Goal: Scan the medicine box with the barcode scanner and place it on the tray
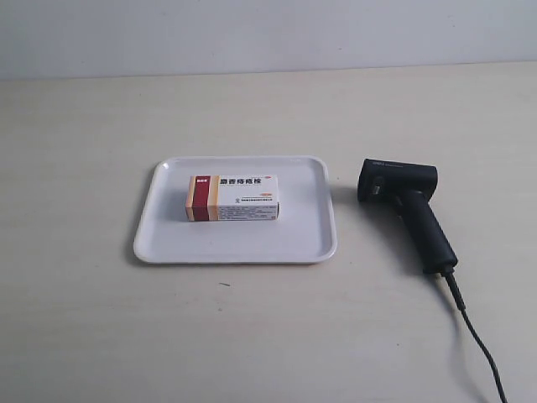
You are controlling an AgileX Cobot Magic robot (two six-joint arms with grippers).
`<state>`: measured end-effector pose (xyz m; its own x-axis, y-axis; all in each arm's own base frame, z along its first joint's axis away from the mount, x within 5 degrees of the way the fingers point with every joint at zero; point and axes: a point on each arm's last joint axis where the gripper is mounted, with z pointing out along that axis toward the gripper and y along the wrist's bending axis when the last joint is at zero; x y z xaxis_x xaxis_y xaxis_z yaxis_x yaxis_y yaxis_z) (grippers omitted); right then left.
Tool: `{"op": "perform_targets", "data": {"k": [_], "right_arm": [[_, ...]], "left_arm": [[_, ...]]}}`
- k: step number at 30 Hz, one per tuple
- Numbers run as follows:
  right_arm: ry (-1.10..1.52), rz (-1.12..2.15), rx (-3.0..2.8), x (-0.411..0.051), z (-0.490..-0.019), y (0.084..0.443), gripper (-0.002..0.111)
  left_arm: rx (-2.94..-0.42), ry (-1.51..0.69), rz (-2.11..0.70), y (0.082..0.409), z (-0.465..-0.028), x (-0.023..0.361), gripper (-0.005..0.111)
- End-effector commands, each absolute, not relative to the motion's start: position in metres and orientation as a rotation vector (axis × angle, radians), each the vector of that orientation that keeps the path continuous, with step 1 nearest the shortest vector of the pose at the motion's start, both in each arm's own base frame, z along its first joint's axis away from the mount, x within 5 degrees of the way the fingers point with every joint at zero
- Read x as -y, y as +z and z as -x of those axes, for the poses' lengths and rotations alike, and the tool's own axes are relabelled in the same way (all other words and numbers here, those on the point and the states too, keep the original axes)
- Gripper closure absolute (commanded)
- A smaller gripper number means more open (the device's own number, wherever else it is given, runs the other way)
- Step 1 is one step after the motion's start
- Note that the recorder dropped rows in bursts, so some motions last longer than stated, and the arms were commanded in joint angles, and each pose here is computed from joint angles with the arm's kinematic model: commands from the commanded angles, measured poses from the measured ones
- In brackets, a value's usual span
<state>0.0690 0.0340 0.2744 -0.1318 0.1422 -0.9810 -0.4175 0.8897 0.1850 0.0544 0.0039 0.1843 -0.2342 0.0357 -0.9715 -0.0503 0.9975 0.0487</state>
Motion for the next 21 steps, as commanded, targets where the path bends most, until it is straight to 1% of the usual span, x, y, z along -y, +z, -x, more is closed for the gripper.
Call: {"op": "perform_targets", "data": {"k": [1,21], "right_arm": [[0.481,0.216,-1.638,-0.0335,-0.0689,0.2737,0.108],[0.479,0.218,-1.638,-0.0335,-0.0689,0.2737,0.108]], "left_arm": [[-1.795,0.07,-0.013,0.1851,-0.0541,-0.0025,0.101],[-1.795,0.074,-0.017,0.1851,-0.0541,-0.0025,0.101]]}}
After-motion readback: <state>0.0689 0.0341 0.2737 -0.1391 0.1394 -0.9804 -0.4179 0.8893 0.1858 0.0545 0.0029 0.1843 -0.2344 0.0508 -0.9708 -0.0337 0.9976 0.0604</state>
